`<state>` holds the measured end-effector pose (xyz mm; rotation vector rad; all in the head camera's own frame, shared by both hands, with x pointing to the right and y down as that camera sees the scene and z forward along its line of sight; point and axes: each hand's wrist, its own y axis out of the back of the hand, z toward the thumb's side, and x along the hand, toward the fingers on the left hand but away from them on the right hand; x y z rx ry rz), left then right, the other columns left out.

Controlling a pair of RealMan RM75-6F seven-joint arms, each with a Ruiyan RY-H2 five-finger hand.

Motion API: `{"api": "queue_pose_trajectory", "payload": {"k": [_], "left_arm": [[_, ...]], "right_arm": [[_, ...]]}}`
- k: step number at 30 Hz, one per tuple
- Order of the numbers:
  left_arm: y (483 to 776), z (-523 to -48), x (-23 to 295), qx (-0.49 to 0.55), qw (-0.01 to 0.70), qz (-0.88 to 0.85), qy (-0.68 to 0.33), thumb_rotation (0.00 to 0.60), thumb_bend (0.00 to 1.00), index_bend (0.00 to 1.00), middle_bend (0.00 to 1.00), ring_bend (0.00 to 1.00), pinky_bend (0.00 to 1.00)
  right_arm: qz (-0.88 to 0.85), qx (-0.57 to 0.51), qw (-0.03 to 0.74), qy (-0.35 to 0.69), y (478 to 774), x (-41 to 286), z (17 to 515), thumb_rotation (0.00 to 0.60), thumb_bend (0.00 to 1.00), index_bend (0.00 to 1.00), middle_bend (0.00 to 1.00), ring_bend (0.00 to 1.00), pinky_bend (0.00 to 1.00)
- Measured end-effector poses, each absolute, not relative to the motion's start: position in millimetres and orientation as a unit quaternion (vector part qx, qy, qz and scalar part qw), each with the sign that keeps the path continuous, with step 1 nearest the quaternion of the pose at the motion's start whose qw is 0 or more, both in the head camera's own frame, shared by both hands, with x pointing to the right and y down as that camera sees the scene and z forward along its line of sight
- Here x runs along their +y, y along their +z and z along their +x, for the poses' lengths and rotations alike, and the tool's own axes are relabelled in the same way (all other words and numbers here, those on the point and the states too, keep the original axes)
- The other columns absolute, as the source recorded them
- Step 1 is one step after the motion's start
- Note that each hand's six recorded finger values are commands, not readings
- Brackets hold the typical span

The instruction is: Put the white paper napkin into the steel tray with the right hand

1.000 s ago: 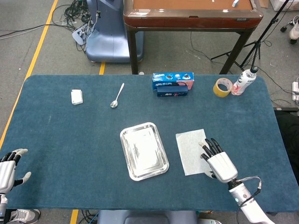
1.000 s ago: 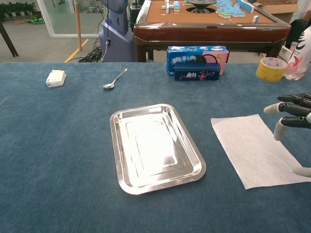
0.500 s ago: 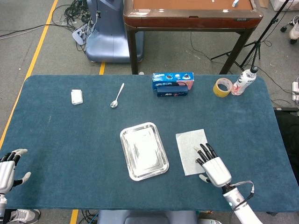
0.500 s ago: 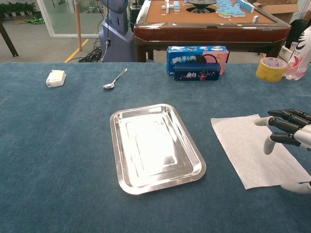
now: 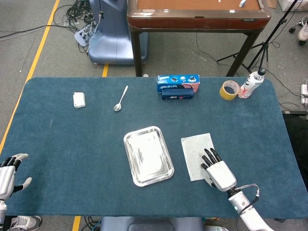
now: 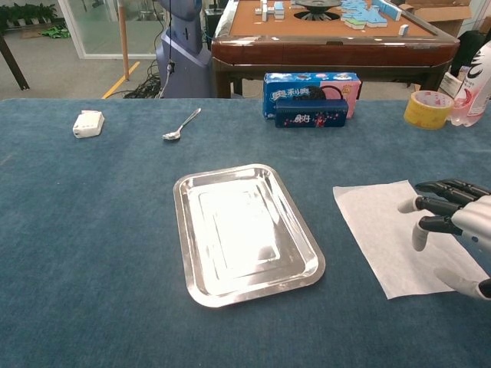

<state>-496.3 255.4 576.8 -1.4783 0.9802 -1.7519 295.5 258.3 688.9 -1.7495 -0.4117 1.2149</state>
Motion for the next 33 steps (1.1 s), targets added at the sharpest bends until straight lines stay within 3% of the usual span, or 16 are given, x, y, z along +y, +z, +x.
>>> {"api": "queue_pose_trajectory", "payload": {"k": [3,6,9,13,15,33], "left_arm": [[577.2,-496.4,255.3,0.373,0.318,-0.562,-0.666,0.600,0.20,0.24,0.22,0.21,0.32],[577.4,-496.6,255.1,0.372,0.318,-0.562,-0.667,0.600,0.20,0.24,0.22,0.21,0.32],[577.7,-496.7,255.2,0.372,0.318,-0.562,-0.667,0.600,0.20,0.24,0.22,0.21,0.32],[577.6,-496.8,255.2,0.372,0.317,-0.562,-0.667,0.600,0.20,0.24,0.22,0.21,0.32],[577.7,-496.9,255.2,0.372,0.317,-0.562,-0.667,0.600,0.20,0.24,0.22,0.21,0.32],[576.8,-498.1,254.9,0.374,0.317,-0.561,-0.667,0.600,0.20,0.24,0.22,0.21,0.32]], "right_arm": [[-0.708,-0.147,0.478,0.498,685.4,253.9,295.4,0.600,0.61,0.42,0.62,0.47,0.62],[-0.704,-0.128,0.487,0.500,682.0,250.6,295.2,0.600,0.71,0.42,0.81,0.68,0.80],[-0.703,-0.114,0.491,0.502,679.5,249.7,294.5,0.600,0.79,0.42,0.96,0.84,0.91],[-0.703,-0.099,0.492,0.504,676.5,250.9,293.0,0.600,0.96,0.42,1.00,0.99,1.00],[-0.704,-0.092,0.492,0.504,675.5,251.9,292.3,0.600,1.00,0.42,1.00,1.00,1.00],[-0.712,-0.042,0.493,0.499,683.0,262.0,270.1,0.600,1.00,0.42,1.00,1.00,1.00]]}}
